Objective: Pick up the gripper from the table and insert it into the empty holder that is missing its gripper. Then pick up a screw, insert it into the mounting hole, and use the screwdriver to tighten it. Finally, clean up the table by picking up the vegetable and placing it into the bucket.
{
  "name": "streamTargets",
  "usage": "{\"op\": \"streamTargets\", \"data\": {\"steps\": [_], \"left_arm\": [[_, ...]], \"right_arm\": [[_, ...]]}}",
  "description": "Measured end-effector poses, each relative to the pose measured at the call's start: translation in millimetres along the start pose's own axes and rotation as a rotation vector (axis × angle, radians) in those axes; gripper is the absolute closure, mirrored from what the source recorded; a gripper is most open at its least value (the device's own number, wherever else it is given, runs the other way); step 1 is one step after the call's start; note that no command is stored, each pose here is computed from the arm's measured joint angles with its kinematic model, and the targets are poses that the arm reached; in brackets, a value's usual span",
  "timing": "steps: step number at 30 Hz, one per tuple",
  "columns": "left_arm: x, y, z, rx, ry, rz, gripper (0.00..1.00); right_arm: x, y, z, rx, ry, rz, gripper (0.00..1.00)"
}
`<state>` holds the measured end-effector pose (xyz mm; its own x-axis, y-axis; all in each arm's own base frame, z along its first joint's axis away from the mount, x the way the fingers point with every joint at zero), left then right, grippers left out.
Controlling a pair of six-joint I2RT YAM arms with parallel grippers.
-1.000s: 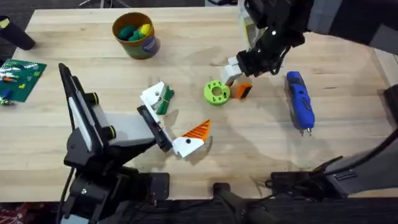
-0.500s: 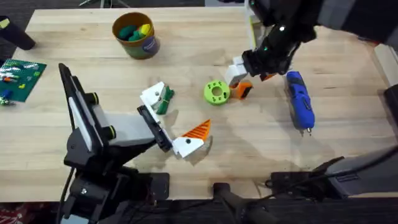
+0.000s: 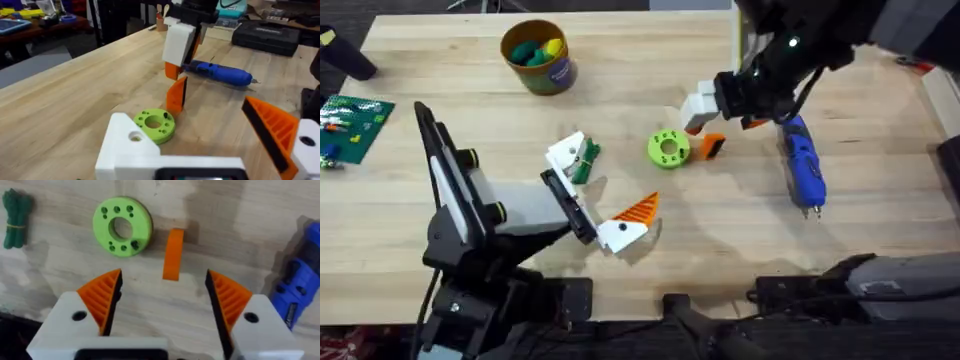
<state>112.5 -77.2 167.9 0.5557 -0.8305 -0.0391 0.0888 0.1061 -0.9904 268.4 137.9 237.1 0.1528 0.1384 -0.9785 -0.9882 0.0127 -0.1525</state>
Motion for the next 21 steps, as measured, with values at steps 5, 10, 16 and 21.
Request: {"op": "streamTargets", "data": {"steps": [5,10,16,21], "left_arm": [[0.0,0.0,0.0,0.0,0.0,0.0,0.015],[0.0,0.0,0.0,0.0,0.0,0.0,0.015],[0.0,0.0,0.0,0.0,0.0,0.0,0.015],[0.0,-0.1,0.0,0.0,0.0,0.0,0.015]], "right_arm": [[19.8,5.2,-3.6,0.026,0.006,0.011,0.049],[32.8,11.8,-7.8,0.037,0.022,0.036,0.049],[36.6,12.3,-10.6,0.039,0.048,0.025,0.062],[38.6,9.2,-9.8,0.04,0.042,-0.001,0.137]]}}
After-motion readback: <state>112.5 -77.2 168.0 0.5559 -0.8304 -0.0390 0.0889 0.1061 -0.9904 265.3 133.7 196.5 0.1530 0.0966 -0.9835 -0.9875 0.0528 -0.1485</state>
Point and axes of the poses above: each hand's point on the last joint's axis, 136 mm out from that joint toward the fingers, its own x axis out along the fingers, its own z axis along the line the jaws close on, y = z × x, the point moved 10 cm from there along -x, back along the fingers, and after that the axes turned 8 degrees about x, right-handed, at the moved point
